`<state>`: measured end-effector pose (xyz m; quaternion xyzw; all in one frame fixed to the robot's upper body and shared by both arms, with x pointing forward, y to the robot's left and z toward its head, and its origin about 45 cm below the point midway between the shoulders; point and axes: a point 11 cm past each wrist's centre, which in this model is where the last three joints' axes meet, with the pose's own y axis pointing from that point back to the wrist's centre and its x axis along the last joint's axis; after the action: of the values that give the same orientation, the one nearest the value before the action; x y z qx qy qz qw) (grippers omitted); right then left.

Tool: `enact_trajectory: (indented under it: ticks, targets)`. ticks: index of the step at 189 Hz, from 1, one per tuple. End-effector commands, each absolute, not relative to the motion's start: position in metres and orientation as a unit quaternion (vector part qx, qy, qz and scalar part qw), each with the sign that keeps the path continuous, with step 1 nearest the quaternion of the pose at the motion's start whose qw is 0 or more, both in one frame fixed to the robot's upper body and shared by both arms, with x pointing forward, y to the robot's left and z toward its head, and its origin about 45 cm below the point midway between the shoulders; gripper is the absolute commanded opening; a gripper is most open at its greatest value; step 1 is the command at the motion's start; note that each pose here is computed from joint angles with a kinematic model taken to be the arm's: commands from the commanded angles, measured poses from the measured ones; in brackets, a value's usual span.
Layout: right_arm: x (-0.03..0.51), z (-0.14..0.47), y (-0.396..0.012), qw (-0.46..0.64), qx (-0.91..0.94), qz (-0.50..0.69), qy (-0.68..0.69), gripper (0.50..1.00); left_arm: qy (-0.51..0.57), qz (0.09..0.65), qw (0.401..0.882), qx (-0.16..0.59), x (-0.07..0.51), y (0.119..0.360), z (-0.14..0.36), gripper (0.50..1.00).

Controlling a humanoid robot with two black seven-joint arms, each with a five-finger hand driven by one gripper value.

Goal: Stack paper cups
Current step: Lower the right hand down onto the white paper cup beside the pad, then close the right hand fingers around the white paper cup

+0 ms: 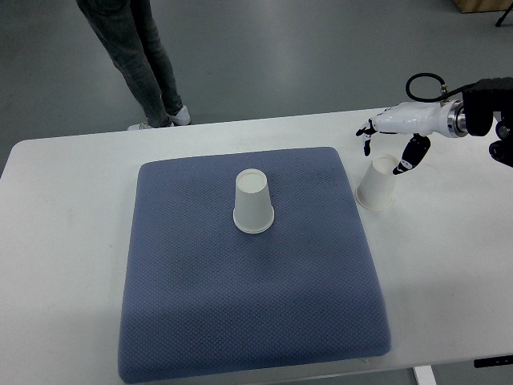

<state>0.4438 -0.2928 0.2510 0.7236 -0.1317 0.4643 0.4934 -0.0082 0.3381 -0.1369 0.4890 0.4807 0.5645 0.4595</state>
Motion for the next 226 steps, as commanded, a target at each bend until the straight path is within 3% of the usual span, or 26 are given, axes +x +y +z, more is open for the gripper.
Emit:
enact_trajectory:
  ticks: [1,84,226]
  targets:
    - [0.441,0.242,-0.291,0.492,0.727,0.461,-0.129,0.907,0.481,0.565,0.459,0.489,-0.008,0.338,-0.137,1.0]
    - [0.434,0.213,-0.309,0.504,0.723,0.45,-0.146,0.909,0.481,0.565,0.459,0.489,-0.008,0.338,-0.137,1.0]
    - [0.434,0.181,-0.307,0.503,0.719,0.448,-0.17,0.903,0.481,0.565,0.459,0.489,-0.008,0.338,-0.137,1.0]
